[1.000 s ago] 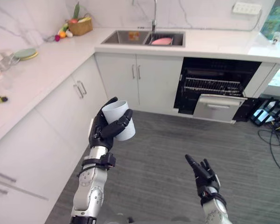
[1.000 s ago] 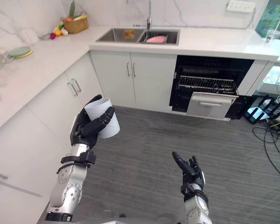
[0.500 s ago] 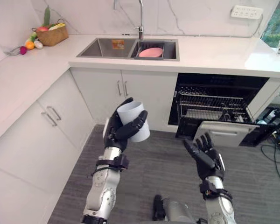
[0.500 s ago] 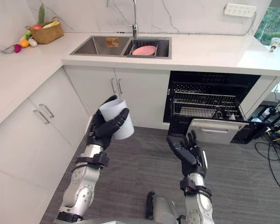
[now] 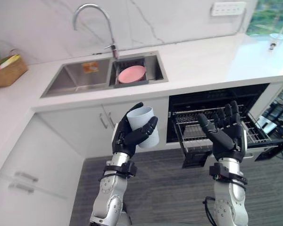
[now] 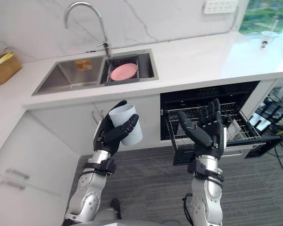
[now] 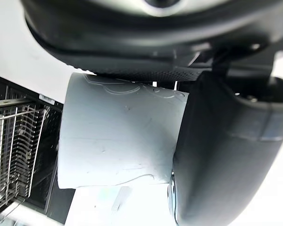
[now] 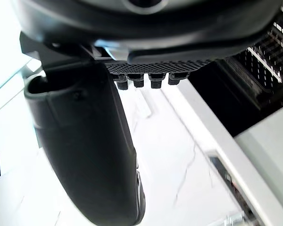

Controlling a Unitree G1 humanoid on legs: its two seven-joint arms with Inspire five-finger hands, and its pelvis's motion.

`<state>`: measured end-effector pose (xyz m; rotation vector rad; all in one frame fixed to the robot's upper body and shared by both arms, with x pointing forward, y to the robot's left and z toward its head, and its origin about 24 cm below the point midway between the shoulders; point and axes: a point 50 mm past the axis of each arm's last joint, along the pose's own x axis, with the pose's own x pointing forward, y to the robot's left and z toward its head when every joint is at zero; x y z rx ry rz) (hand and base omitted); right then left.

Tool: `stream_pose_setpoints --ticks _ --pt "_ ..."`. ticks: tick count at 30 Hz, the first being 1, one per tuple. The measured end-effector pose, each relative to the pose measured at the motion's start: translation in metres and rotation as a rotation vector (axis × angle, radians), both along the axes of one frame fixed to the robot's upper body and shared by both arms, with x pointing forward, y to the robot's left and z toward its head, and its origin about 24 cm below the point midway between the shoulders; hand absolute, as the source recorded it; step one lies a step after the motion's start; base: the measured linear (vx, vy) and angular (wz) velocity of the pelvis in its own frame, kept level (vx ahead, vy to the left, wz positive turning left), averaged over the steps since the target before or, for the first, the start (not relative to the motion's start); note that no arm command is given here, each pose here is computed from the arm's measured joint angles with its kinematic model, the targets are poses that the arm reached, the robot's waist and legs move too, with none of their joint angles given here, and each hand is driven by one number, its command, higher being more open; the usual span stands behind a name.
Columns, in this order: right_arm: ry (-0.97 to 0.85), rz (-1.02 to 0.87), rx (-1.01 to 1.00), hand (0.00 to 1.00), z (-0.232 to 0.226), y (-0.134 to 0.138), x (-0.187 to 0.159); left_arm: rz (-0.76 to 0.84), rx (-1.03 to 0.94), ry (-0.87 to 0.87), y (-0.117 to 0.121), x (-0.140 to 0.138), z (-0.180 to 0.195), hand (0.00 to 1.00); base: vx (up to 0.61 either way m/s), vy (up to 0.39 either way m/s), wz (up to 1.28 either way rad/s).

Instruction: Walk over to the sink, pick up the cup, carry it to the dishwasher, place the cup inside the dishwasher, then close the dishwasher door

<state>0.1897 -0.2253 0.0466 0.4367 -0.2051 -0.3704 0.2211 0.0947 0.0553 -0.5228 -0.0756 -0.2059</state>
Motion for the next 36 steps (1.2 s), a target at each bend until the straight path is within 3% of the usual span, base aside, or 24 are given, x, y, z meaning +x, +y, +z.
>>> stream_pose_setpoints --ticks 6,11,16,24,29,36 --pt "0.135 -0.190 0.088 1.00 -0.030 -0.021 -0.025 -0.011 0.059 -0.003 0.007 0.004 0.000 0.00 0.41 0.347 -0.02" --pt "0.174 -0.098 0.133 1.00 -0.042 -0.002 -0.012 0.130 0.093 -0.012 0.039 0.008 0.005 0.00 0.21 0.182 -0.61" --pt "0.108 -0.064 0.124 1.00 -0.028 0.000 0.003 0.159 0.144 -0.004 0.054 0.010 0.002 0.00 0.17 -0.015 -0.47" --pt "0.018 -0.011 0.088 1.00 -0.007 0.005 0.003 0.070 0.032 -0.042 0.011 0.019 0.013 0.00 0.13 -0.045 -0.48" --pt "0.036 0.005 0.087 1.00 -0.013 0.004 0.004 0.069 0.028 -0.072 0.009 0.026 0.021 0.00 0.14 -0.090 -0.08" --pt "0.004 0.126 0.016 1.00 -0.005 0.005 0.011 0.099 0.041 0.073 0.017 0.006 -0.015 0.00 0.23 -0.034 -0.56"
